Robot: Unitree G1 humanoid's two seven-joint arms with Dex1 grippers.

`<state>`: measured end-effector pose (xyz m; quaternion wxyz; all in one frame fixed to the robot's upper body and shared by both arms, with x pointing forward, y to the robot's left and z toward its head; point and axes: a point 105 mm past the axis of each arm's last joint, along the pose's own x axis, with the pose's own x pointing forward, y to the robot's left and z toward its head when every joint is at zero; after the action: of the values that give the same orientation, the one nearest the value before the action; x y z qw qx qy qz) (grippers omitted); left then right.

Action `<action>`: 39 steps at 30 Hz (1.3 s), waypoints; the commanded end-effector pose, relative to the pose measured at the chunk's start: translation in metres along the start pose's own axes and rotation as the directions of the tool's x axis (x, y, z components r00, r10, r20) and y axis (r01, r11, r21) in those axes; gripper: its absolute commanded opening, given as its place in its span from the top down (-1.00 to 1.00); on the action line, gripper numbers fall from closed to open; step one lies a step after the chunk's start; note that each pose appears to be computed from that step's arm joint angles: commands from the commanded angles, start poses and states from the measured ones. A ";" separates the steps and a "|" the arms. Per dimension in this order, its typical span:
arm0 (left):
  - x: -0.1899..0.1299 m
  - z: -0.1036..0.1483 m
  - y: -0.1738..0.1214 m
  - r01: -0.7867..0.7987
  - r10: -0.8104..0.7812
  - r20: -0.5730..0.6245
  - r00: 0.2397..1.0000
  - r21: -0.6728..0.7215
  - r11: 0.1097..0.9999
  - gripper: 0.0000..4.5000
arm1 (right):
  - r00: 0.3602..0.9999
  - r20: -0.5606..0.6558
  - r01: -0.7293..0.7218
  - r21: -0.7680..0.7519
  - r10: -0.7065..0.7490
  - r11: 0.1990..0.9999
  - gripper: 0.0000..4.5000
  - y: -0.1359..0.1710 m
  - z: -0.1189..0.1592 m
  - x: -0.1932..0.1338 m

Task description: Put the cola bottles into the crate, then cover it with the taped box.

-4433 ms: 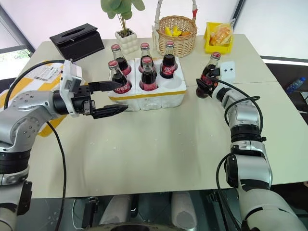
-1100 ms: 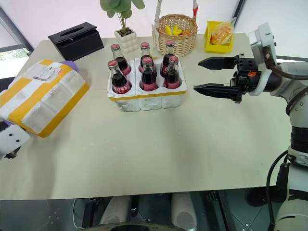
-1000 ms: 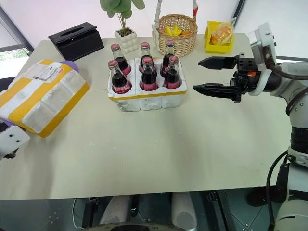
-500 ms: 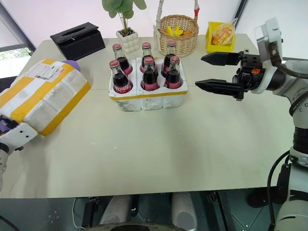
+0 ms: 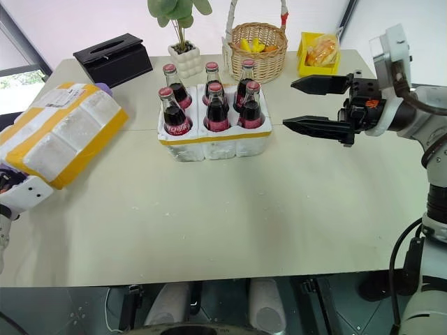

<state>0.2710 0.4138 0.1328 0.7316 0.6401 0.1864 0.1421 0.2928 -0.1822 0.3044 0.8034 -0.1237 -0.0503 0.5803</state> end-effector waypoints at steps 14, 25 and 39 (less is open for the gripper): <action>-0.006 0.017 0.138 -0.253 0.249 0.095 0.964 0.039 0.967 0.66 | 0.999 -0.046 0.028 -0.036 -0.029 0.999 -1.00 -0.011 0.000 -0.009; -0.017 0.138 0.203 -0.271 0.312 0.499 0.808 -0.154 0.950 0.66 | 0.996 -0.058 0.065 -0.047 -0.067 0.997 -1.00 -0.013 -0.007 -0.015; -0.031 0.249 0.200 -0.133 0.153 0.849 0.506 -0.098 0.986 0.66 | 0.991 -0.038 0.129 -0.032 -0.130 0.991 -1.00 -0.013 -0.008 -0.021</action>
<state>0.3651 0.2030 0.3502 0.7240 0.6337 -0.2372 -0.1342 0.3081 -0.2070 0.2846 0.8401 -0.1284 -0.0202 0.5267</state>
